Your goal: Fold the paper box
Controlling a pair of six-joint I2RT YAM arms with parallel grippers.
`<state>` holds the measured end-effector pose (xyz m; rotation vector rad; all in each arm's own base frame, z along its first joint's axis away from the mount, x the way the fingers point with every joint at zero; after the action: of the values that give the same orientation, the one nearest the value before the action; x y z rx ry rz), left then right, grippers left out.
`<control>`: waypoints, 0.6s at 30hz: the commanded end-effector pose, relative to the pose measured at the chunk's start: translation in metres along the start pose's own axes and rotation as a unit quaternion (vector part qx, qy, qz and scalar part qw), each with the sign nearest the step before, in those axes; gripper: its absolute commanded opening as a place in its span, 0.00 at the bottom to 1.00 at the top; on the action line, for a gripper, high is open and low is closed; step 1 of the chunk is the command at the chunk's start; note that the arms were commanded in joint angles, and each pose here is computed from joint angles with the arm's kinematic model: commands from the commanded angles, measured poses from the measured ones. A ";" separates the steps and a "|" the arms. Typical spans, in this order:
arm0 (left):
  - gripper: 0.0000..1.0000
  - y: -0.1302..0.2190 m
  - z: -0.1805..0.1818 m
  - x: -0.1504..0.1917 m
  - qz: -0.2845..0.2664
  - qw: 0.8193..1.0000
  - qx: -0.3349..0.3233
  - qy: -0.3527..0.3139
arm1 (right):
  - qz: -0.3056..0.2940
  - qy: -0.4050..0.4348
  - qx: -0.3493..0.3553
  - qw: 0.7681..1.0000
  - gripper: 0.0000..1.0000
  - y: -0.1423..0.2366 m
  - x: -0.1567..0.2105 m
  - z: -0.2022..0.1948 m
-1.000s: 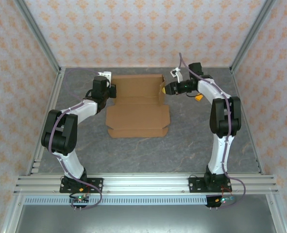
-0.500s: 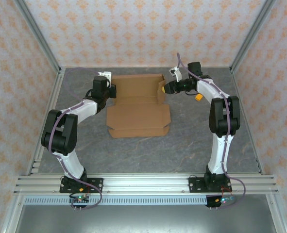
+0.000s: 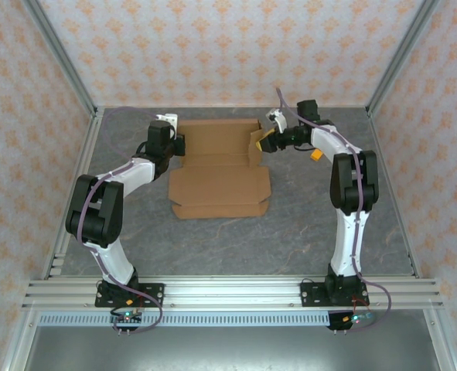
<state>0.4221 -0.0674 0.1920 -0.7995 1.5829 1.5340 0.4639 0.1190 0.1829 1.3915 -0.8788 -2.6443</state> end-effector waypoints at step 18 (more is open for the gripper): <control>0.00 0.010 -0.015 -0.015 -0.065 0.996 -0.009 -0.054 | -0.080 0.081 0.083 0.990 0.53 -0.002 -0.002 0.007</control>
<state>0.4217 -0.0751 0.1933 -0.7750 1.5197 1.5182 0.4563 0.1233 0.1492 1.4948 -1.0029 -2.6286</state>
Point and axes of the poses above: each hand's point on the last joint's axis, 136 mm out from that joint toward the fingers, its own y axis back along the fingers, its own z axis along the line the jaws close on, x = y × z, the point moved 10 cm from there along y, back along the fingers, and after that the axes turned 6 degrees about -y, right-handed, at the moved point
